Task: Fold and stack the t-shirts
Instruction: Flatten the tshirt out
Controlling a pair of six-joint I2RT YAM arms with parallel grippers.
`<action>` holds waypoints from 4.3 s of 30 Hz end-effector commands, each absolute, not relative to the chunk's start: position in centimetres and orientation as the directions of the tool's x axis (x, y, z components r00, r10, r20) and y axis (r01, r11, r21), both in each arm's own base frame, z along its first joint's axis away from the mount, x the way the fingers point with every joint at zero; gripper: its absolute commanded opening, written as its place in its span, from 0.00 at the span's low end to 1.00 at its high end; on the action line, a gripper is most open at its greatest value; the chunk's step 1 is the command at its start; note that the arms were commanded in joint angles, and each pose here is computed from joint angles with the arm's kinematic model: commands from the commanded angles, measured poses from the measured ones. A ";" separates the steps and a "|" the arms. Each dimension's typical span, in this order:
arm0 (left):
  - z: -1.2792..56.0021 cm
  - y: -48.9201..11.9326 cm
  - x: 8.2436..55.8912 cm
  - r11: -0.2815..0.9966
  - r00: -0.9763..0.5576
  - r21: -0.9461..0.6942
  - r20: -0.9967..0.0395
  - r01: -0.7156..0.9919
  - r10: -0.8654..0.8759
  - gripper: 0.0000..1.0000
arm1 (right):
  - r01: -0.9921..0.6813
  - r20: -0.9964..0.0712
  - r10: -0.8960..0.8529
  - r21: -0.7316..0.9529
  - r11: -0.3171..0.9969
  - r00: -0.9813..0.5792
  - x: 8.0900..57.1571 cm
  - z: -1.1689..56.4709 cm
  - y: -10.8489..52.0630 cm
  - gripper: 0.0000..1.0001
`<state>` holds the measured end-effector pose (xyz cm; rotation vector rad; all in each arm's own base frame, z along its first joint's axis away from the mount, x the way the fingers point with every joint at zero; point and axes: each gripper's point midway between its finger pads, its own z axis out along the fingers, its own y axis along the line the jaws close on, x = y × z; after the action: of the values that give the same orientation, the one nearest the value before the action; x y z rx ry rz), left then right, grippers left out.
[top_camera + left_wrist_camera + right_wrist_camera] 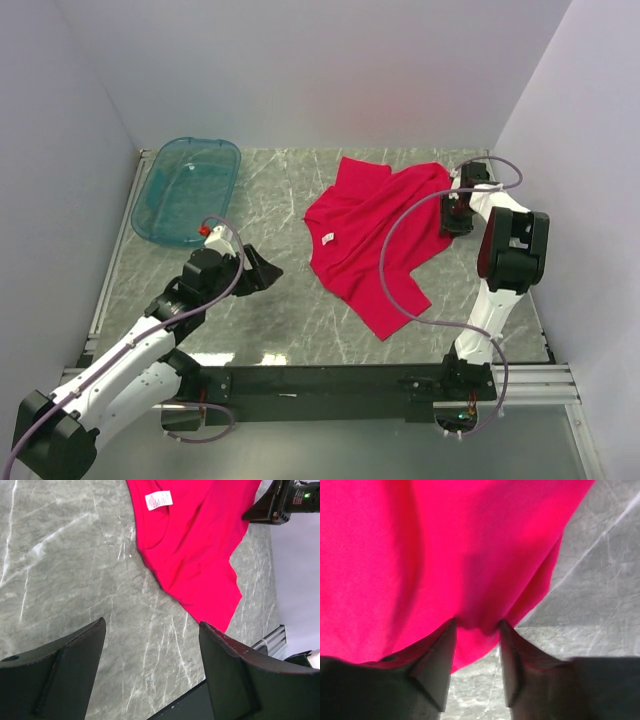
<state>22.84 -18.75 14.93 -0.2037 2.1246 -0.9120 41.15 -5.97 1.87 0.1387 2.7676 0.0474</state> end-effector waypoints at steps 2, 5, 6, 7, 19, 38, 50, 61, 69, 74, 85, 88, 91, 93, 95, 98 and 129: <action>14.6 -18.8 23.0 0.732 -0.668 -0.664 -0.615 0.152 -0.419 0.81 | 0.105 -0.329 0.112 0.039 0.994 -0.938 40.7 1.5 -6.5 0.30; 14.5 -18.8 23.1 0.737 -0.669 -0.659 -0.617 0.151 -0.415 0.81 | 0.081 -0.317 0.080 0.011 0.997 -0.945 38.9 1.8 -7.1 0.05; 14.5 -18.8 23.1 0.738 -0.667 -0.657 -0.620 0.153 -0.414 0.81 | 0.074 -0.317 0.068 -0.007 0.997 -0.946 38.2 2.1 -7.3 0.00; 14.5 -18.7 23.2 0.742 -0.665 -0.653 -0.622 0.151 -0.412 0.81 | 0.074 -0.281 0.066 -0.019 0.997 -0.957 35.9 1.3 -7.7 0.00; 13.9 -21.1 25.6 0.720 -0.679 -0.665 -0.623 0.198 -0.388 0.81 | -0.131 -0.313 -0.183 -0.181 0.975 -0.932 21.1 8.1 -8.6 0.39; 7.7 -31.7 47.6 0.865 -0.773 -0.450 -0.622 0.222 -0.126 0.75 | -0.173 -0.492 -0.058 0.192 0.966 -0.869 27.1 8.4 -3.1 0.52; 3.7 -33.7 50.4 0.866 -0.810 -0.418 -0.585 0.276 -0.024 0.61 | -0.153 -0.509 -0.010 0.239 0.959 -0.861 27.8 8.6 -3.7 0.52; 4.8 -27.2 47.7 0.932 -0.810 -0.334 -0.580 0.143 -0.084 0.00 | -0.138 -0.533 0.016 0.248 0.959 -0.846 28.8 9.9 -4.5 0.52; 8.3 -16.7 47.2 0.950 -0.736 -0.303 -0.625 -0.080 -0.261 0.00 | -0.122 -0.562 0.019 0.213 0.969 -0.827 30.9 10.8 -5.8 0.52; 8.0 -17.7 47.0 0.943 -0.762 -0.330 -0.602 -0.036 -0.240 0.00 | -0.112 -0.515 0.030 0.244 0.963 -0.857 33.5 9.4 -6.1 0.52; 7.8 -17.8 46.3 0.939 -0.771 -0.344 -0.591 -0.024 -0.236 0.00 | -0.059 -0.393 0.044 0.248 0.967 -0.919 36.8 4.9 -4.5 0.52; 8.0 -17.6 46.3 0.939 -0.768 -0.344 -0.595 -0.026 -0.239 0.00 | -0.070 -0.360 0.028 0.256 0.964 -0.933 35.5 4.2 -4.2 0.34; 8.3 -17.4 46.4 0.937 -0.761 -0.349 -0.599 -0.032 -0.249 0.00 | -0.097 -0.362 0.001 0.252 0.963 -0.932 34.1 4.7 -4.0 0.08; 8.5 -17.2 46.4 0.936 -0.758 -0.350 -0.601 -0.036 -0.254 0.00 | -0.119 -0.373 -0.021 0.241 0.963 -0.927 32.7 5.3 -4.0 0.00; 8.7 -17.0 46.2 0.934 -0.754 -0.357 -0.604 -0.036 -0.260 0.00 | -0.125 -0.358 -0.040 0.218 0.968 -0.933 30.8 5.2 -4.0 0.00; 9.0 -17.1 46.2 0.930 -0.752 -0.368 -0.604 -0.029 -0.263 0.00 | -0.104 -0.422 -0.040 0.129 0.986 -0.906 30.6 6.8 -5.7 0.22; 9.8 -16.7 45.7 0.913 -0.754 -0.407 -0.594 -0.019 -0.281 0.00 | -0.228 -0.281 -0.185 0.132 0.965 -0.942 20.5 7.8 -5.9 0.55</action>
<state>45.11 -16.37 6.64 -0.2290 2.4644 -0.4438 20.90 -4.59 7.53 -0.3010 2.8425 0.2844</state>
